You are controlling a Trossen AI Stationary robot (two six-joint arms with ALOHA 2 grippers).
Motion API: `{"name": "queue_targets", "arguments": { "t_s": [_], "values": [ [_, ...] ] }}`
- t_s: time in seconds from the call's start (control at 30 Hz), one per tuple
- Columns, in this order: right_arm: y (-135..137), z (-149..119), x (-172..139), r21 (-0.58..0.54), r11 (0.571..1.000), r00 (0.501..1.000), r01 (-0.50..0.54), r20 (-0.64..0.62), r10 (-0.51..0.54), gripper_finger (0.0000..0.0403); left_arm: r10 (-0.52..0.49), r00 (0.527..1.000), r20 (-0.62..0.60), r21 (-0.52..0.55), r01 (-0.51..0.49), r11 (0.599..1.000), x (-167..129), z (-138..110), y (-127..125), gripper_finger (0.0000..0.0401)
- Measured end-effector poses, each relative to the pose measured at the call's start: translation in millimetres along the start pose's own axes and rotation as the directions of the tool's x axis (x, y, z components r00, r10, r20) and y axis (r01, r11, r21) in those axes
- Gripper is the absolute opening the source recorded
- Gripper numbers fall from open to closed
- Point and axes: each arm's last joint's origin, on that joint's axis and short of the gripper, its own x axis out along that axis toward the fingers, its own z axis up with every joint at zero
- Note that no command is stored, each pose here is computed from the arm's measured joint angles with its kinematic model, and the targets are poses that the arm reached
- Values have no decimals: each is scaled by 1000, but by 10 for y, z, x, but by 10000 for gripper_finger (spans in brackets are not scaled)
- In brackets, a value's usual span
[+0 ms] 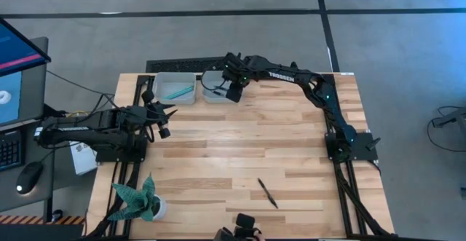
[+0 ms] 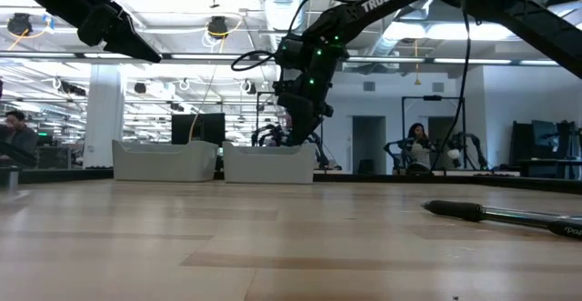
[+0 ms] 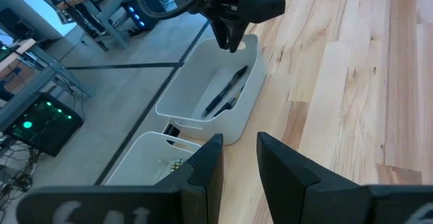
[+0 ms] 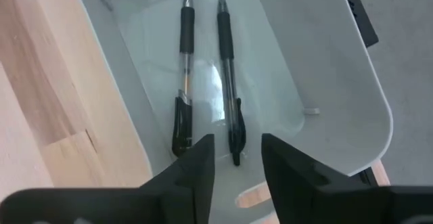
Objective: Sort pens & pencils
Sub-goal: Put the black pen into the right gray bin
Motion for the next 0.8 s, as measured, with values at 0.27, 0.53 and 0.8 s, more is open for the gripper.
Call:
{"name": "queue_targets", "arguments": {
  "t_s": [0.27, 0.53, 0.8],
  "values": [
    [1, -3, -32, 12, 1000, 1000, 0, -2, 0, 162, -1, 1000, 0, 0, 1, 1000, 0, 0, -1, 82],
    [70, 19, -465, 132, 991, 999, -4, 44, -2, 156, -1, 1000, 1, 0, 1, 1000, 0, 0, 0, 82],
    [377, -83, -1198, 207, 977, 998, -44, 57, 33, 161, -3, 1000, 1, 0, 3, 1000, 0, 0, -1, 82]
  ]
}}
